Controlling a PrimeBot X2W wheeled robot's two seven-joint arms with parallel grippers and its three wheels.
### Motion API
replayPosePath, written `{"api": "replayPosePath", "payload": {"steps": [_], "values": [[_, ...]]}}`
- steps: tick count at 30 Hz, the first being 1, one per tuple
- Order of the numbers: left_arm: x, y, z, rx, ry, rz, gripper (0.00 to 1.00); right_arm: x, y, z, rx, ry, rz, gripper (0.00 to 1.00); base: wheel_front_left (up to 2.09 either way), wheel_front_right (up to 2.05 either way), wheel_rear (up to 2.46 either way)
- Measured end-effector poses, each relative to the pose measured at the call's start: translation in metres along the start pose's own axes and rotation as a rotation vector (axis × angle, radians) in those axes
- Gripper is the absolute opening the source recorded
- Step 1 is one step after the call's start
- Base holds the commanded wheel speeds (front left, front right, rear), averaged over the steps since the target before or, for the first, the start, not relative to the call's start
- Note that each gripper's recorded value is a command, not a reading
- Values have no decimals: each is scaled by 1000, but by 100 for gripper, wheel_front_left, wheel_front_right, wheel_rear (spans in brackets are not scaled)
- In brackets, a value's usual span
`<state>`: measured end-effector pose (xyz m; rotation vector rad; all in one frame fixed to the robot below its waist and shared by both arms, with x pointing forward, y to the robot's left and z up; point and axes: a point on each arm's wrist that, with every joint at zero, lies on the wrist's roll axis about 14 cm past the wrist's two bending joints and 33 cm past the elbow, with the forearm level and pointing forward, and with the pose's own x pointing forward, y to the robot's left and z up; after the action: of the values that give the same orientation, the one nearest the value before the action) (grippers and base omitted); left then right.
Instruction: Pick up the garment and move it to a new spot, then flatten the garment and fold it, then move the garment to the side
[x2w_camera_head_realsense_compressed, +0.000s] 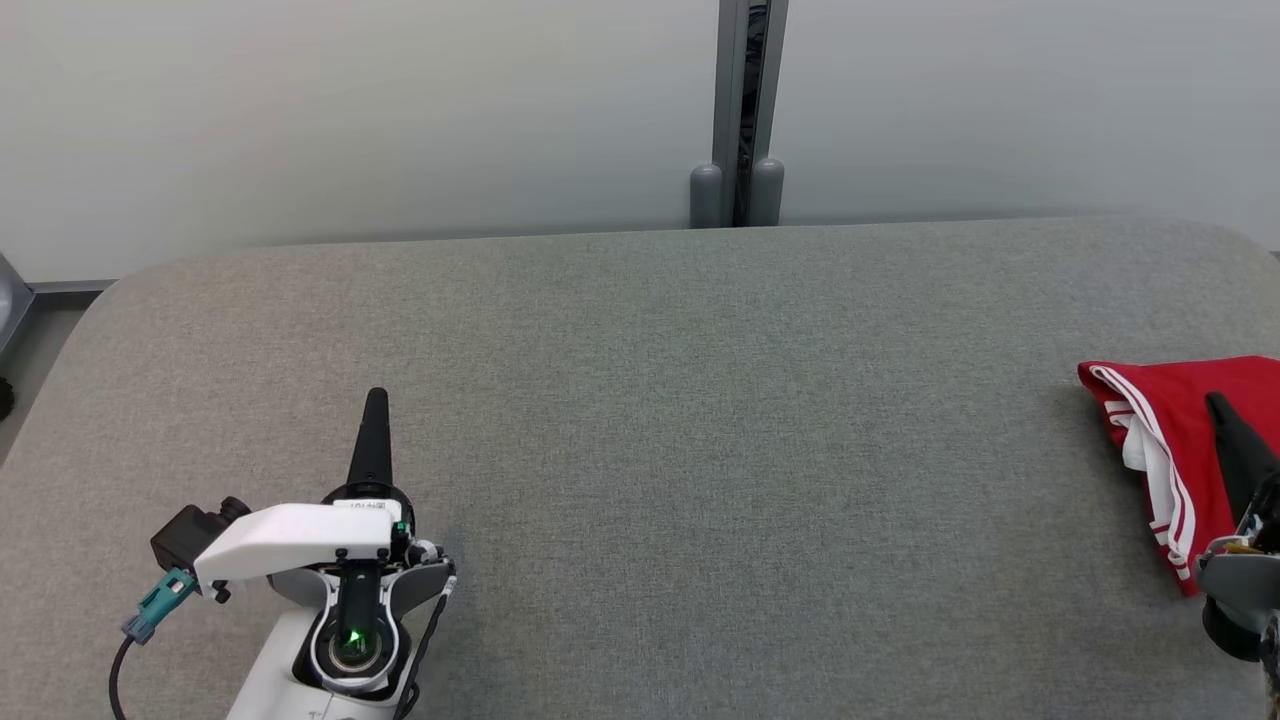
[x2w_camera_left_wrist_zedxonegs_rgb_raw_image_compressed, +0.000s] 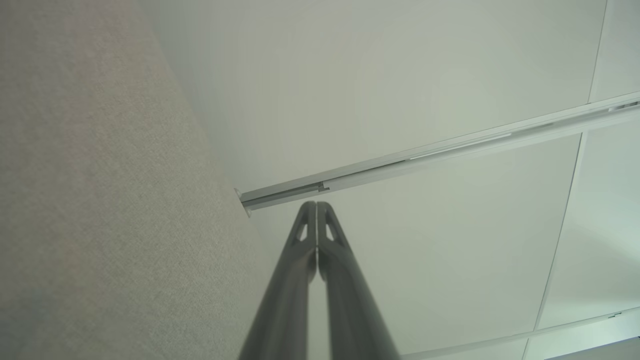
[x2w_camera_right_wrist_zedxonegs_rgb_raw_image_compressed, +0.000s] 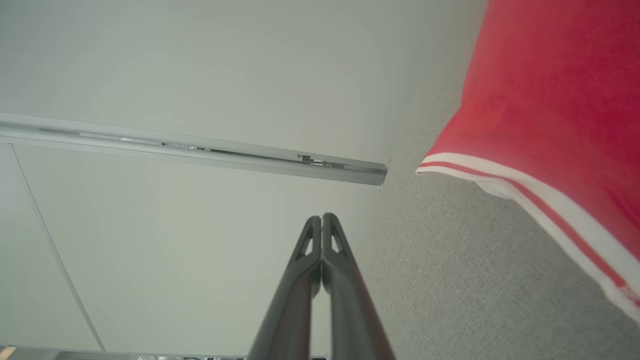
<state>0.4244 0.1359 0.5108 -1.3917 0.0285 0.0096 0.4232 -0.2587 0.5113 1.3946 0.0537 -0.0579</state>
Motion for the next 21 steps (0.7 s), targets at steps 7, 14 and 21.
{"api": "replayPosePath", "payload": {"steps": [7, 14, 21], "values": [[4, -3, -2, -56, -2, -4, 0, 3, 4, 3, 57, 0, 16, 0, 0, 0, 0], [7, -7, -3, -103, -4, -9, 0, 6, 7, 5, 107, 2, 33, 0, 0, 0, 0], [9, -7, -4, -153, -7, -4, 0, 8, 10, 8, 158, 3, 48, 0, 0, 0, 0]]}}
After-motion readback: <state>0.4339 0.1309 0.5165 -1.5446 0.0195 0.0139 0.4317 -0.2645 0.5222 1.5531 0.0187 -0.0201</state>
